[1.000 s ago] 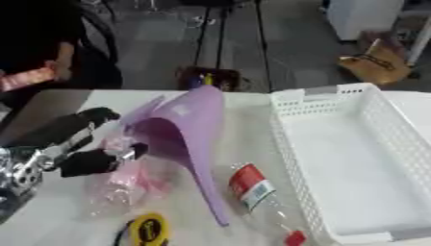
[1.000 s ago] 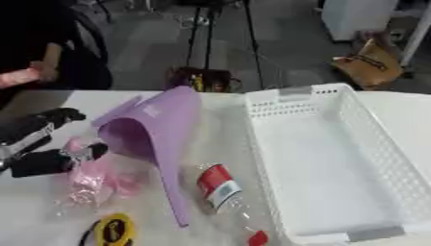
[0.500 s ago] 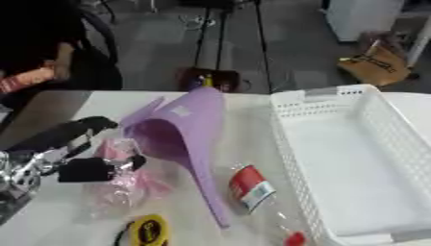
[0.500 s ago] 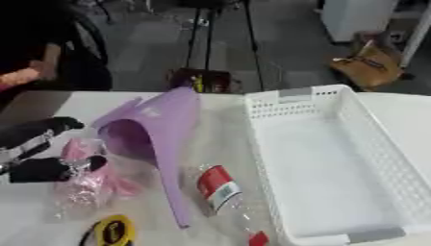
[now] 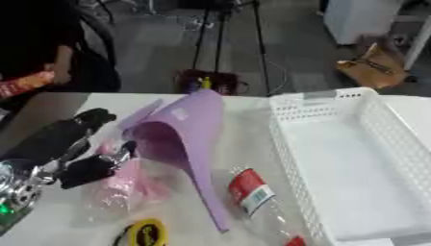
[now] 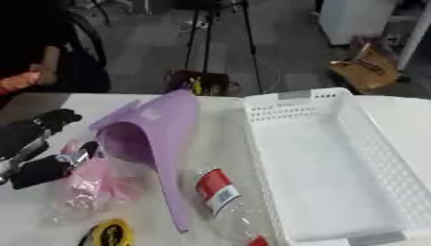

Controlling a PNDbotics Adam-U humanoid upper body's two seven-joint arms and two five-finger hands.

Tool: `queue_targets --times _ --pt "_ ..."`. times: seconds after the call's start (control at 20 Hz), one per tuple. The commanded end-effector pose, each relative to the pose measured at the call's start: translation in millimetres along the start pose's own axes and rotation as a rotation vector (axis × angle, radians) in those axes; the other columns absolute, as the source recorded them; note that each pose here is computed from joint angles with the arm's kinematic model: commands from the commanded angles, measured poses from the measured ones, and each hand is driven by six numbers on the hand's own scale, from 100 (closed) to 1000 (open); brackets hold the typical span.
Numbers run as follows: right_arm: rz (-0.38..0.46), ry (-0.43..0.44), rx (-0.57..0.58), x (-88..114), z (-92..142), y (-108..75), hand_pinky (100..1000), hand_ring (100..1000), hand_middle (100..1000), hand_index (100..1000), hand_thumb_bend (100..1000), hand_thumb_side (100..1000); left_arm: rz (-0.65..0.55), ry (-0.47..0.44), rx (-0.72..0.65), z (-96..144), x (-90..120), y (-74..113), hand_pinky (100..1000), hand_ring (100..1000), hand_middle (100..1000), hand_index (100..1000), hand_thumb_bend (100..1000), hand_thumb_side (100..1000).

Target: Pick up objects on the table and place them in the box.

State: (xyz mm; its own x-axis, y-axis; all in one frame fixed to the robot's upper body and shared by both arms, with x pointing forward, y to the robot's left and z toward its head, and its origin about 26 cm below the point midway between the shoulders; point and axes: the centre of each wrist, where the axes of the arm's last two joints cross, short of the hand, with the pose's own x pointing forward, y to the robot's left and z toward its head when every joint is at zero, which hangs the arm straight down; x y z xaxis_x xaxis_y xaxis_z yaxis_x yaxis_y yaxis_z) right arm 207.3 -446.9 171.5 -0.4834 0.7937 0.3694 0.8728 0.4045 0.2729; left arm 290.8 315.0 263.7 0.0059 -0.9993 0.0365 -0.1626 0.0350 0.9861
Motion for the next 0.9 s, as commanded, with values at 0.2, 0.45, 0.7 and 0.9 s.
queue_targets --times 0.2,0.45,0.7,0.9 --pt "-0.005 -0.03 -0.015 3.9 -8.8 -2.0 702 606 588 647 100 688 0.024 -0.012 -0.025 2.6 -0.9 5.0 726 859 989 1000 314 1000" --pt "-0.009 -0.026 -0.022 4.0 -8.7 -1.6 700 605 586 643 100 685 0.068 -0.017 -0.093 3.4 -0.9 1.8 731 865 996 1000 362 1000" --pt "-0.014 -0.024 -0.026 4.0 -8.3 -1.2 699 603 580 628 100 679 0.068 -0.009 -0.13 3.7 -0.3 -0.1 747 870 1000 1000 433 1000" --pt "-0.019 -0.023 -0.031 4.1 -8.2 -0.8 697 600 576 617 100 675 0.066 -0.005 -0.167 3.8 0.2 -0.8 766 882 1000 1000 476 1000"
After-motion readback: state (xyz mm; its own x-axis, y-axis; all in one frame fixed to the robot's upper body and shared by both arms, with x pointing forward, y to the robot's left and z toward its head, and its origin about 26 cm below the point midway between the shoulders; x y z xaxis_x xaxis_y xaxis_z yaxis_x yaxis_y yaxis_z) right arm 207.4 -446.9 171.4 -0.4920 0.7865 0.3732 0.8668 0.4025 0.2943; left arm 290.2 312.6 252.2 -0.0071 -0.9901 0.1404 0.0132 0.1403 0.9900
